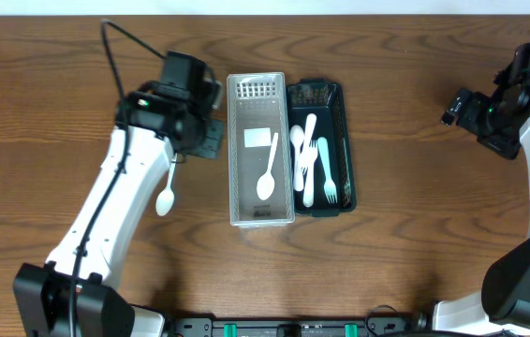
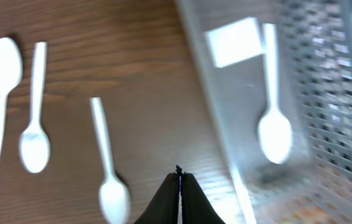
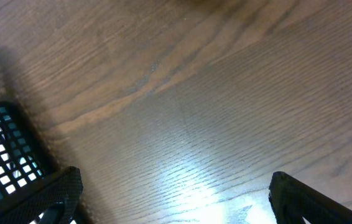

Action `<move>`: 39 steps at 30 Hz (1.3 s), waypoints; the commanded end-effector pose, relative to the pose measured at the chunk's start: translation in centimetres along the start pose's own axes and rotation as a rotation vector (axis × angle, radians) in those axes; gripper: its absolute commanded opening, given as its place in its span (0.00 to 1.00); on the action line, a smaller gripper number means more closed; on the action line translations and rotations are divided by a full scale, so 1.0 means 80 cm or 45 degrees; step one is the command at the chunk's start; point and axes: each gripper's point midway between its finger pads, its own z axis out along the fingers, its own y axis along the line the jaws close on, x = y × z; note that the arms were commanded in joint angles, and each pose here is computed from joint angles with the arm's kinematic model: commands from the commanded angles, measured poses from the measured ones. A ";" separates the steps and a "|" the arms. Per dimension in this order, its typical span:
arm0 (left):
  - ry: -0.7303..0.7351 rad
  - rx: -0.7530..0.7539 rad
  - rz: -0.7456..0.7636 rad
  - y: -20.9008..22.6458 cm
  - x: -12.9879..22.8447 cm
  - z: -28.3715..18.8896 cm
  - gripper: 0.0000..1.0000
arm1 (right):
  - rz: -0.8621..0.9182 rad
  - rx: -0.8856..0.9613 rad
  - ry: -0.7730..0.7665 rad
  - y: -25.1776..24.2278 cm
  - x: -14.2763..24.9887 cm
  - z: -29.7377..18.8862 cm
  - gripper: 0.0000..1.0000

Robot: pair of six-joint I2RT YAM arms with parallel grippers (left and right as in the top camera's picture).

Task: Pack container

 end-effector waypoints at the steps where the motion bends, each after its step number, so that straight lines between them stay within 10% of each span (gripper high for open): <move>1: 0.019 -0.064 -0.042 0.005 0.003 0.002 0.06 | 0.011 -0.006 0.011 0.003 0.003 0.003 0.99; 12: 0.250 -0.223 -0.357 0.115 0.057 0.080 0.49 | 0.011 -0.005 0.012 0.004 0.003 0.003 0.99; 34: 0.601 -0.173 -0.297 0.118 0.123 0.186 0.49 | 0.007 0.001 0.028 0.002 0.007 0.003 0.99; 39: 0.648 -0.169 -0.296 0.115 0.139 0.186 0.26 | 0.008 0.000 0.028 0.002 0.007 0.003 0.99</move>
